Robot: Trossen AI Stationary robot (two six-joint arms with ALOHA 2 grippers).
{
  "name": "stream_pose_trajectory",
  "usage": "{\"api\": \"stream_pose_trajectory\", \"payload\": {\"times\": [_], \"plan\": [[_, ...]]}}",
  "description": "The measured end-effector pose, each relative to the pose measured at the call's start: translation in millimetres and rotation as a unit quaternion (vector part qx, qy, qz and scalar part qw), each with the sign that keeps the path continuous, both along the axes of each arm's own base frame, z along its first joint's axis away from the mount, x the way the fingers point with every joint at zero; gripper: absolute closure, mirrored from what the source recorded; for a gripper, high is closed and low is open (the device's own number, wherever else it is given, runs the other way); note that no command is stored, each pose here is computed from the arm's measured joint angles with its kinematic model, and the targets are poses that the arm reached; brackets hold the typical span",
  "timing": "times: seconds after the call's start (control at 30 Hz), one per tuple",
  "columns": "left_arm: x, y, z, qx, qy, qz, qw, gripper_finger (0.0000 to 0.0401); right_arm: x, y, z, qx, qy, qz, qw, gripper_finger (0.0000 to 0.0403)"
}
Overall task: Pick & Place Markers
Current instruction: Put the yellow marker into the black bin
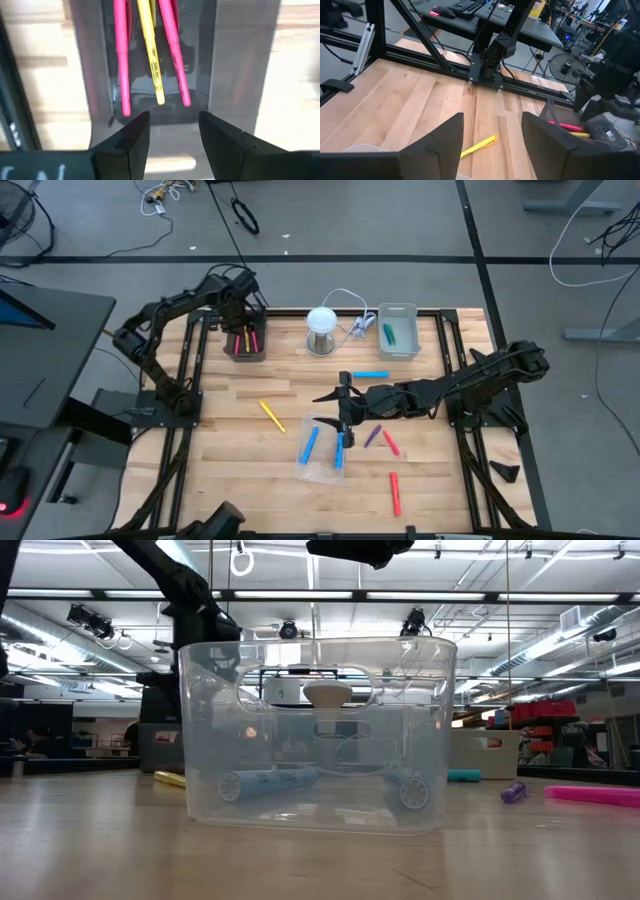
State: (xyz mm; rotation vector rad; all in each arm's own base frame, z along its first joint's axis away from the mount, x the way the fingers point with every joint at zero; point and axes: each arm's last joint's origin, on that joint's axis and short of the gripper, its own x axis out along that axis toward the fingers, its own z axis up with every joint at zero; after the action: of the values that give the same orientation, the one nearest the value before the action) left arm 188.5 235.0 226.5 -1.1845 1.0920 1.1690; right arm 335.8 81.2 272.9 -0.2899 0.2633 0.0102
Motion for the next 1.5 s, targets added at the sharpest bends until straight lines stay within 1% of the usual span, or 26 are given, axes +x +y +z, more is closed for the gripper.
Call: {"api": "stream_pose_trajectory", "payload": {"times": [0.23, 0.37, 0.47, 0.67, 0.8, 0.9, 1.07, 1.17, 1.3, 1.5], "plan": [[-10.0, -18.4, 24.3, 0.004, -0.003, -0.003, 1.000, 0.0225, 0.6, 0.2, 2.3, 0.003, -0.012, 0.000, 1.000, 0.0199], [-12.1, -21.9, 26.8, -0.001, 0.002, -0.003, 1.000, 0.0225, 1.3, 0.3, 5.3, 0.007, -0.027, 0.000, 1.000, 0.0199], [-11.9, -28.3, 26.6, -0.019, 0.018, 0.005, 1.000, 0.0225, 1.3, 0.4, 5.4, 0.006, -0.028, 0.001, 1.000, 0.0199], [5.9, -60.6, 26.5, -0.040, 0.075, -0.005, 0.996, 0.0224, 1.3, -0.1, 5.0, 0.005, -0.026, 0.000, 1.000, 0.0199], [26.1, -86.9, 26.5, -0.035, 0.079, -0.018, 0.996, 0.0224, 1.0, -0.1, 3.8, 0.004, -0.019, 0.000, 1.000, 0.0199], [39.5, -107.9, 26.5, -0.028, 0.079, -0.025, 0.996, 0.0224, -0.6, 3.0, 0.1, 0.013, 0.000, 0.008, 1.000, 0.0199], [56.9, -145.8, 26.5, -0.018, 0.079, -0.028, 0.996, 0.0224, -6.6, 23.5, -0.8, 0.009, 0.006, 0.044, 0.999, 0.0199], [64.7, -170.5, 26.5, -0.015, 0.076, -0.027, 0.997, 0.0224, -13.6, 42.7, -0.6, -0.007, 0.003, 0.063, 0.998, 0.0199], [70.9, -200.6, 26.5, -0.012, 0.070, -0.012, 0.997, 0.0224, -25.3, 68.9, -0.4, -0.023, 0.000, 0.085, 0.996, 0.0199], [83.2, -240.2, 26.6, -0.011, 0.012, 0.016, 1.000, 0.0224, -40.7, 96.7, 0.1, -0.026, -0.005, 0.111, 0.994, 0.0199]]}}
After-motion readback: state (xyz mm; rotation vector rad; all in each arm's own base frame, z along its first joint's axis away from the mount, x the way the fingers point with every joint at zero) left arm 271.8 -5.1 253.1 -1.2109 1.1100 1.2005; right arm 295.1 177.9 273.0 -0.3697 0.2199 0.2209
